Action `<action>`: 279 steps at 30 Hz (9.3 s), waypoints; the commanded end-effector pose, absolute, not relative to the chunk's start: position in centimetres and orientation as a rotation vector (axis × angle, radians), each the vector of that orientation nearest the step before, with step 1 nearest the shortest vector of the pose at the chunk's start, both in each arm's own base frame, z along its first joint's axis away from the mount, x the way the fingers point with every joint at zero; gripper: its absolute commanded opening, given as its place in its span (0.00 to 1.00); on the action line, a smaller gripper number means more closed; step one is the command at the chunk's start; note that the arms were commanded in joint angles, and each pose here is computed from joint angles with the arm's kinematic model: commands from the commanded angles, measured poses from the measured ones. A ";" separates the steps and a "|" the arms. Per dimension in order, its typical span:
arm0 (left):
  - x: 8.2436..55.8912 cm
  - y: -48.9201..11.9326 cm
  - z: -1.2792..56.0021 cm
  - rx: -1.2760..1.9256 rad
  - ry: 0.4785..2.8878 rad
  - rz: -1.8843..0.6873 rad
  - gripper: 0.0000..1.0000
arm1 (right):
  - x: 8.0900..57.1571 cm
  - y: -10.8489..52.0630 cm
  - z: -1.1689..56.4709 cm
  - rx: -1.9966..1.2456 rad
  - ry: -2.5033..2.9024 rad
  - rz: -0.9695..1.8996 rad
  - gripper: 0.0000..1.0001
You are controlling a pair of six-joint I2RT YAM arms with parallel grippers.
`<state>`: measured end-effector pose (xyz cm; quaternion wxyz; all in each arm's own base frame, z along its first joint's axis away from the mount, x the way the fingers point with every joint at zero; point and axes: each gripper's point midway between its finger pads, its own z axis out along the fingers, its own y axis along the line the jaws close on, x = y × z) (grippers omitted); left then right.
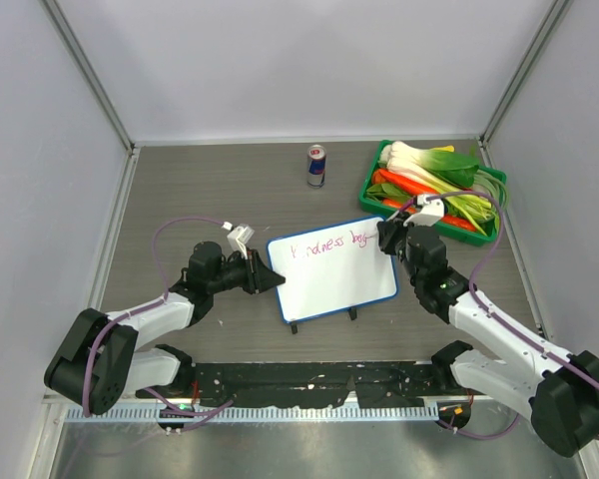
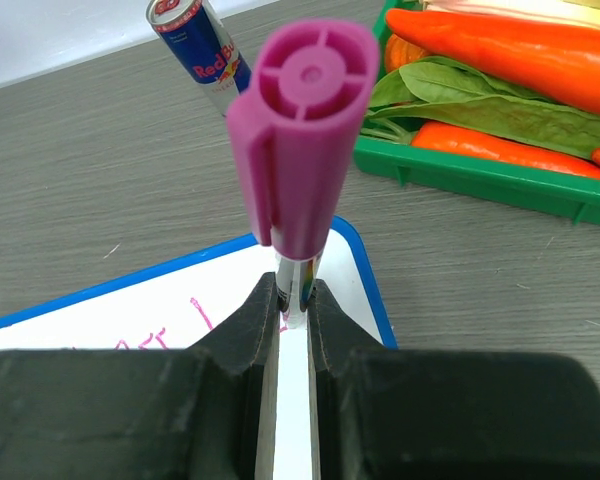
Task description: Write a sentence on the whiteboard
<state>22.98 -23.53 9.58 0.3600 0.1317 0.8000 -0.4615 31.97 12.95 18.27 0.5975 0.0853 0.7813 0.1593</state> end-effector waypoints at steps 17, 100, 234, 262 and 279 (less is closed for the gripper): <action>23.2 -23.5 8.9 0.393 2.070 -1.140 0.00 | 32.8 14.1 19.9 0.170 1.776 0.430 0.01; 23.1 -23.6 8.9 0.395 2.071 -1.143 0.00 | 32.7 11.1 21.2 0.277 1.709 0.320 0.01; 23.1 -23.6 8.9 0.397 2.073 -1.145 0.00 | 31.6 10.3 18.7 0.264 1.784 0.269 0.01; 23.1 -23.6 8.8 0.397 2.075 -1.145 0.00 | 31.0 11.7 21.4 0.244 1.730 0.395 0.01; 23.2 -23.6 8.9 0.397 2.072 -1.141 0.00 | 28.3 10.3 27.4 0.267 1.570 0.482 0.01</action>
